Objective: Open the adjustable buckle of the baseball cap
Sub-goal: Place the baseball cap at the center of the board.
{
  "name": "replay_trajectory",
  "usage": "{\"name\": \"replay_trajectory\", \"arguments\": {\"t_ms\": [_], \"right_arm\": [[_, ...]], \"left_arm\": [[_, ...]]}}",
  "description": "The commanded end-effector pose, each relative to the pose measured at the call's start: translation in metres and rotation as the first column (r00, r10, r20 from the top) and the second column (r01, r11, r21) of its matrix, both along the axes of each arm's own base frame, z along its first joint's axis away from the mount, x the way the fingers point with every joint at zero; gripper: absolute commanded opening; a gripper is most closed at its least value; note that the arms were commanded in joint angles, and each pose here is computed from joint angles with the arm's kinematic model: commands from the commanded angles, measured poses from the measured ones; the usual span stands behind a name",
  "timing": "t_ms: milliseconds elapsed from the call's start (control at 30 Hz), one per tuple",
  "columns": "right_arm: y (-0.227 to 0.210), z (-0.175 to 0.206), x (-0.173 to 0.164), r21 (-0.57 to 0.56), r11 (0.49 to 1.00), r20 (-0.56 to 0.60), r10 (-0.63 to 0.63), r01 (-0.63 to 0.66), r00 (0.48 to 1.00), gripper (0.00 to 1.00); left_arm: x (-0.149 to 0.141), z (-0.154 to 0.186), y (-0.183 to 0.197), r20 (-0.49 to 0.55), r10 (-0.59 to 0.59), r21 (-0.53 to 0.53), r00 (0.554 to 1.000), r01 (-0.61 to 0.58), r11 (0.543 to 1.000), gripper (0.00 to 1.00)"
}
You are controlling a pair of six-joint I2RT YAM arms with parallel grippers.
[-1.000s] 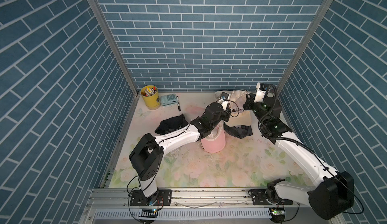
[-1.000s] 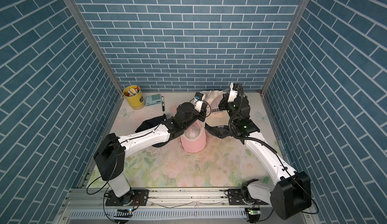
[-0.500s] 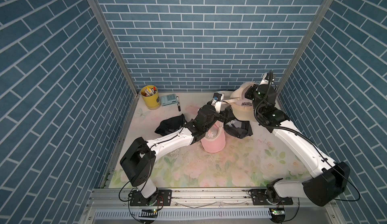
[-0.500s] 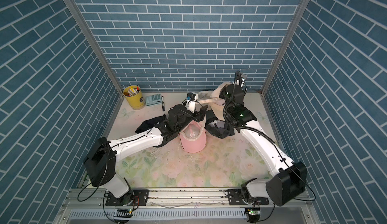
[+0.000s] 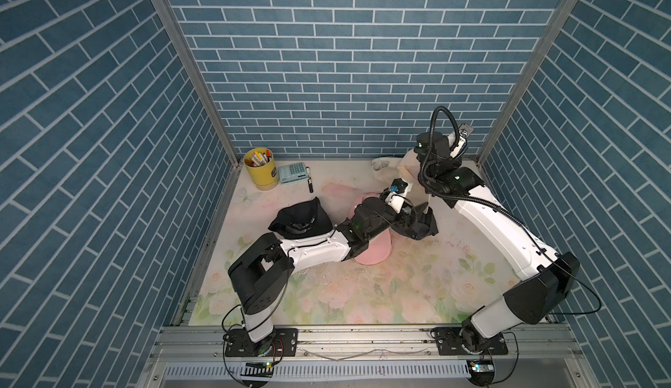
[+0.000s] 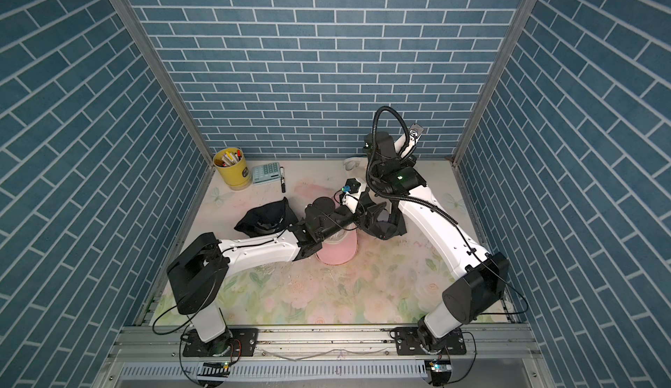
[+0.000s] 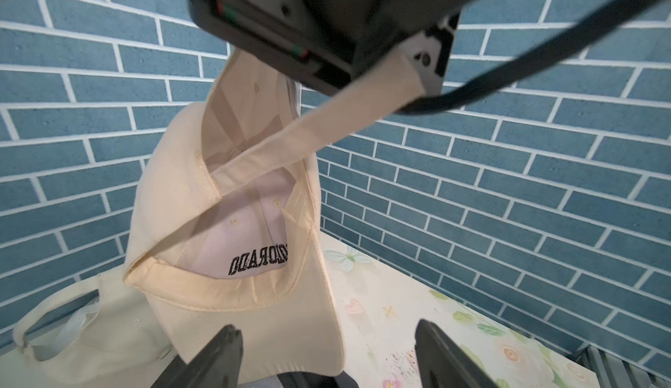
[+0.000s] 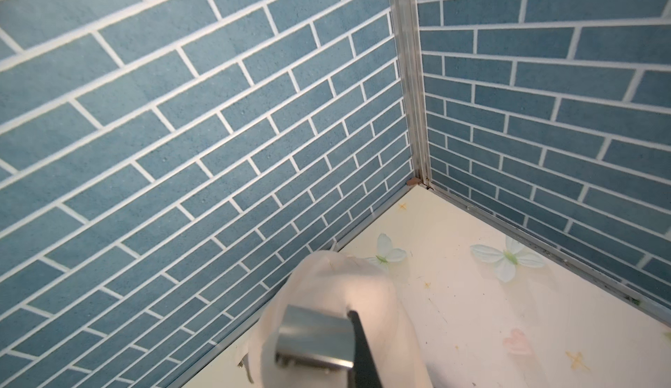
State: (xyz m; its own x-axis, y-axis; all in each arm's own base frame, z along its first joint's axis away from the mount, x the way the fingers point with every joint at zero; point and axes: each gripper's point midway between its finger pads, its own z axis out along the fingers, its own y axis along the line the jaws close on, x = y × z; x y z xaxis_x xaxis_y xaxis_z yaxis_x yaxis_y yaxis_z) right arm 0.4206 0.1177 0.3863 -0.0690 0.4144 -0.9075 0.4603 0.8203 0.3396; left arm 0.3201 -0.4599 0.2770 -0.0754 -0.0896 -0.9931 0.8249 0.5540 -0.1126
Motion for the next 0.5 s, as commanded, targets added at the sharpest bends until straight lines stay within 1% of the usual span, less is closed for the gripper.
{"name": "replay_trajectory", "arguments": {"t_ms": [0, 100, 167, 267, 333, 467], "right_arm": [[-0.007, 0.006, -0.011, 0.021, 0.995, 0.016, -0.099, 0.099, 0.995, 0.00], [-0.005, 0.010, -0.014, 0.012, 0.993, 0.022, -0.117, 0.117, 0.993, 0.00], [-0.006, 0.012, -0.017, 0.016, 0.991, 0.025, -0.133, 0.133, 0.991, 0.00], [-0.005, 0.014, -0.018, 0.016, 0.991, 0.030, -0.137, 0.137, 0.990, 0.00], [-0.002, 0.013, -0.018, 0.020, 0.991, 0.029, -0.131, 0.130, 0.991, 0.00], [0.005, 0.010, -0.018, 0.009, 0.993, 0.022, -0.121, 0.120, 0.992, 0.00]], "left_arm": [[-0.004, -0.003, -0.020, 0.039, -0.028, -0.012, 0.999, 0.029, 1.000, 0.80], [0.006, -0.011, -0.030, 0.031, 0.007, 0.001, 0.999, -0.007, 1.000, 0.80], [0.013, -0.016, -0.031, 0.013, 0.045, -0.009, 0.999, -0.045, 0.999, 0.80], [0.008, -0.015, -0.031, 0.025, 0.021, -0.057, 0.999, -0.019, 0.998, 0.80], [0.010, -0.017, -0.034, 0.016, 0.029, -0.057, 0.999, -0.028, 0.998, 0.80], [0.036, -0.027, -0.037, -0.018, 0.152, -0.009, 0.988, -0.152, 0.988, 0.78]]}}
